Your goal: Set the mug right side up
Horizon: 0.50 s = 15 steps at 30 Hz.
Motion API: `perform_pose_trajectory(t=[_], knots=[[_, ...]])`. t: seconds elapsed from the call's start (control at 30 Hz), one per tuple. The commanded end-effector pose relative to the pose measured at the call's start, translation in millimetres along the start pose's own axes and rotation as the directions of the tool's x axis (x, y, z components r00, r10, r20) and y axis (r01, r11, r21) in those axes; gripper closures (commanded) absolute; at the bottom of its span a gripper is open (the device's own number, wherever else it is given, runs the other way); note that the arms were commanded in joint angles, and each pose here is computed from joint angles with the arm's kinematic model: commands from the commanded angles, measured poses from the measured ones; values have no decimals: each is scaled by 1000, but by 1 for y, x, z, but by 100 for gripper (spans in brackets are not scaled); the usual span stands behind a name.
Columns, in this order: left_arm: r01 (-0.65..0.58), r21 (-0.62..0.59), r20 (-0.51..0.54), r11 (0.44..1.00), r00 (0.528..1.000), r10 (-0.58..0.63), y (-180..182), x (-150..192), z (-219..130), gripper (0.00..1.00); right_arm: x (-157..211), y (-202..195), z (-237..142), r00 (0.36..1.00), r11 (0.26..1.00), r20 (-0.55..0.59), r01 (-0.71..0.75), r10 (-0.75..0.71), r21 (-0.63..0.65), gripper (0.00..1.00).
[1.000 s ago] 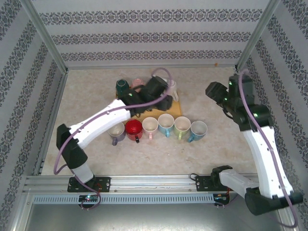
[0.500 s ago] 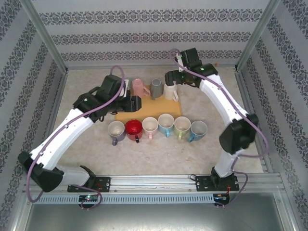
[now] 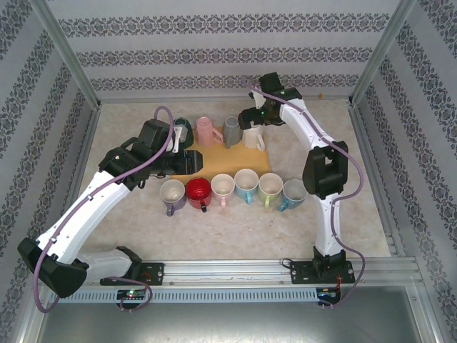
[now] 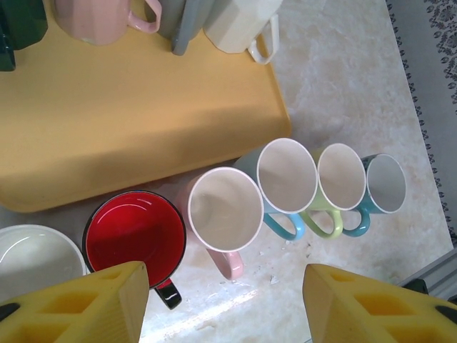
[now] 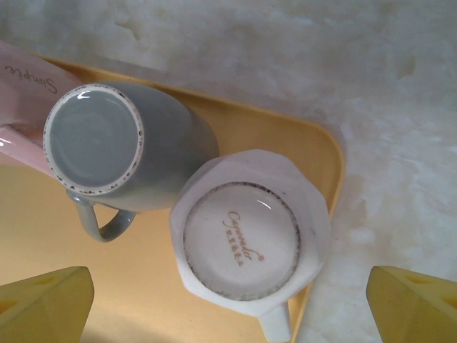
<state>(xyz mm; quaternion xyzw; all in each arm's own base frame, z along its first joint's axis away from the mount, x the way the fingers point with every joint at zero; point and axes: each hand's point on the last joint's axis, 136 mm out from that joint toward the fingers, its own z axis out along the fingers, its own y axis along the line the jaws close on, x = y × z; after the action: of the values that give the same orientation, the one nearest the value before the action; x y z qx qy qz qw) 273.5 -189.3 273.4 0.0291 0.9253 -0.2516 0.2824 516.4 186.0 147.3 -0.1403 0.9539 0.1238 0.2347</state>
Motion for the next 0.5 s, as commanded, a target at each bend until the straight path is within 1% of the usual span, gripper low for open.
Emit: perform_pose_trajectory(t=[0.0, 0.13, 0.4, 0.47], knots=[[-1, 13, 2, 1000, 1000, 1, 3, -1, 1, 41, 1, 4, 7, 1000, 1000, -20, 6, -7, -20, 2], [0, 9, 2, 1000, 1000, 0, 3, -3, 3, 41, 8, 0, 21, 999, 1000, -47, -2, 2, -15, 2], [-4, 1, 1, 1000, 1000, 4, 4, -6, 6, 41, 12, -5, 41, 997, 1000, -70, -18, 17, -12, 7], [-4, -1, -1, 1000, 1000, 4, 4, -6, 8, 41, 11, -6, 44, 997, 1000, -70, -24, 23, -13, 10]])
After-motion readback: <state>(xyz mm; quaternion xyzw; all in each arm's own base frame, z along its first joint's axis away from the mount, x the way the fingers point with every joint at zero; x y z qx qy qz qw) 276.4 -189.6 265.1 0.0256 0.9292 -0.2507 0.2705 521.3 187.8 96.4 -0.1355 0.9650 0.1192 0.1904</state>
